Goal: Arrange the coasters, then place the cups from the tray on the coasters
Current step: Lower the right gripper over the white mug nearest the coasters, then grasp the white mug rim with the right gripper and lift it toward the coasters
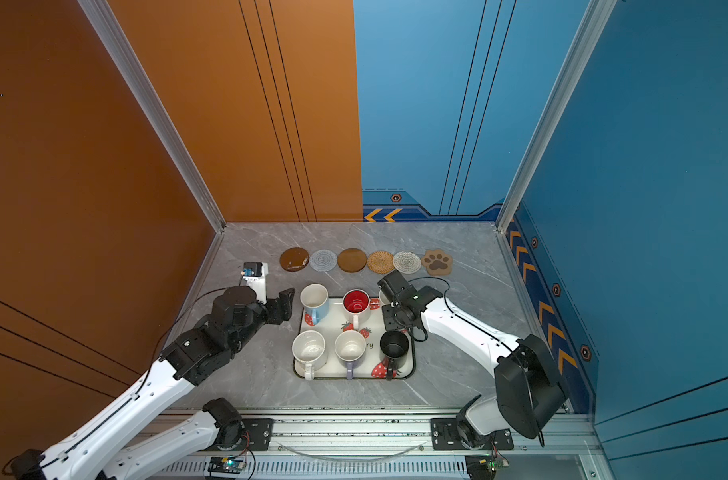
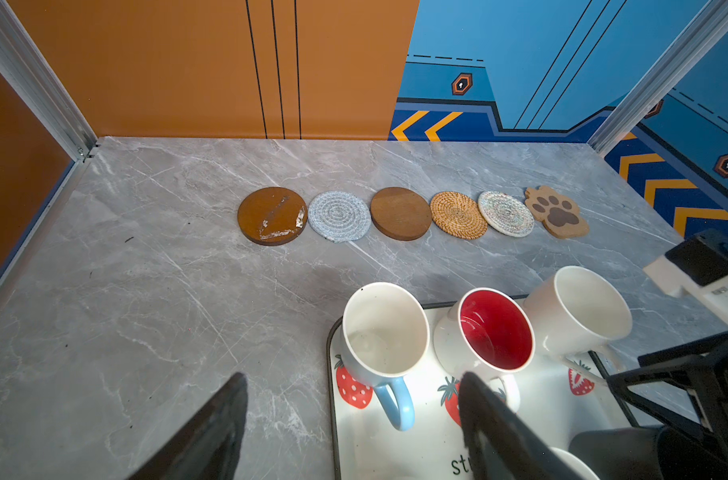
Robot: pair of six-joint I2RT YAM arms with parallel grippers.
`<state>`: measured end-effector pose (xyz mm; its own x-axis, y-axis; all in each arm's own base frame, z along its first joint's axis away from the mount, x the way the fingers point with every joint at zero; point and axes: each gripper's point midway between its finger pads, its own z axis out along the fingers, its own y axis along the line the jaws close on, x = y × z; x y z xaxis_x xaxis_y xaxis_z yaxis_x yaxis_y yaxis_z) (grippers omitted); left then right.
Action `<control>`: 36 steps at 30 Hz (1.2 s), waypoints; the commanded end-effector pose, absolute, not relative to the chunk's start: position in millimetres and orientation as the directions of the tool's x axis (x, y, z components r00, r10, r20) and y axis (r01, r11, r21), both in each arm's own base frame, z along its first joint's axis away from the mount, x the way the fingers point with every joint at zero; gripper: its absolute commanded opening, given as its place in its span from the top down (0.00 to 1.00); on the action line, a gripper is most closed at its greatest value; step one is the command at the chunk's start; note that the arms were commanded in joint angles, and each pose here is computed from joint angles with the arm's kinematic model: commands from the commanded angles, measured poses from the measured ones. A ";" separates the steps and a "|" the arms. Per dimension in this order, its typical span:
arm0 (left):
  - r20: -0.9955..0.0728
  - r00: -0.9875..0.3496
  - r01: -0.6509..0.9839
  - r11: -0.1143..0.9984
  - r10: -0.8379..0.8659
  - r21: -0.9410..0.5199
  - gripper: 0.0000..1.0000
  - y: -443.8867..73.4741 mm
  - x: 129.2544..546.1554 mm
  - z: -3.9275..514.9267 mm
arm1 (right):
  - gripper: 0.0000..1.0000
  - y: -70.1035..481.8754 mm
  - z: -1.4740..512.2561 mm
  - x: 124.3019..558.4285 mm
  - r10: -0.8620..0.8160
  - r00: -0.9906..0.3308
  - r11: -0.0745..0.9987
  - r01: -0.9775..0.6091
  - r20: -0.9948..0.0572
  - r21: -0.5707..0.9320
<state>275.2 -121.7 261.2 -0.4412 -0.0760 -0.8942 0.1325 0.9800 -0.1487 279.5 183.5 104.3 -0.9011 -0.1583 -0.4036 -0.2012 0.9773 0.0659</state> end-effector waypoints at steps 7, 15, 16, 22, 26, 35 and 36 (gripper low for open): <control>-0.905 -0.417 0.155 0.974 -0.085 -0.164 0.20 -123.4 278.6 264.8 | 0.50 184.6 95.1 286.4 -0.134 -0.913 0.983 -0.170 -0.386 0.061; -0.911 -0.397 0.178 0.964 -0.114 -0.198 0.19 -124.6 276.0 271.1 | 0.54 188.6 89.2 292.9 -0.146 -0.916 0.983 -0.177 -0.374 0.049; -0.911 -0.397 0.177 0.963 -0.117 -0.201 0.20 -124.0 275.6 271.2 | 0.55 189.1 88.7 293.3 -0.146 -0.916 0.983 -0.177 -0.373 0.049; -0.912 -0.392 0.181 0.961 -0.125 -0.210 0.20 -123.3 274.8 272.9 | 0.59 189.7 83.9 296.0 -0.146 -0.921 0.984 -0.172 -0.361 0.041; -0.911 -0.392 0.180 0.960 -0.128 -0.213 0.20 -122.7 275.0 272.5 | 0.64 189.2 80.8 296.8 -0.146 -0.924 0.985 -0.170 -0.353 0.036; -0.910 -0.392 0.182 0.959 -0.132 -0.217 0.20 -123.2 276.8 272.2 | 0.97 186.6 83.6 298.9 -0.165 -0.923 0.984 -0.177 -0.347 0.001; -0.909 -0.395 0.180 0.960 -0.130 -0.216 0.20 -122.9 277.1 270.6 | 1.00 185.7 84.6 298.9 -0.171 -0.922 0.984 -0.179 -0.348 -0.009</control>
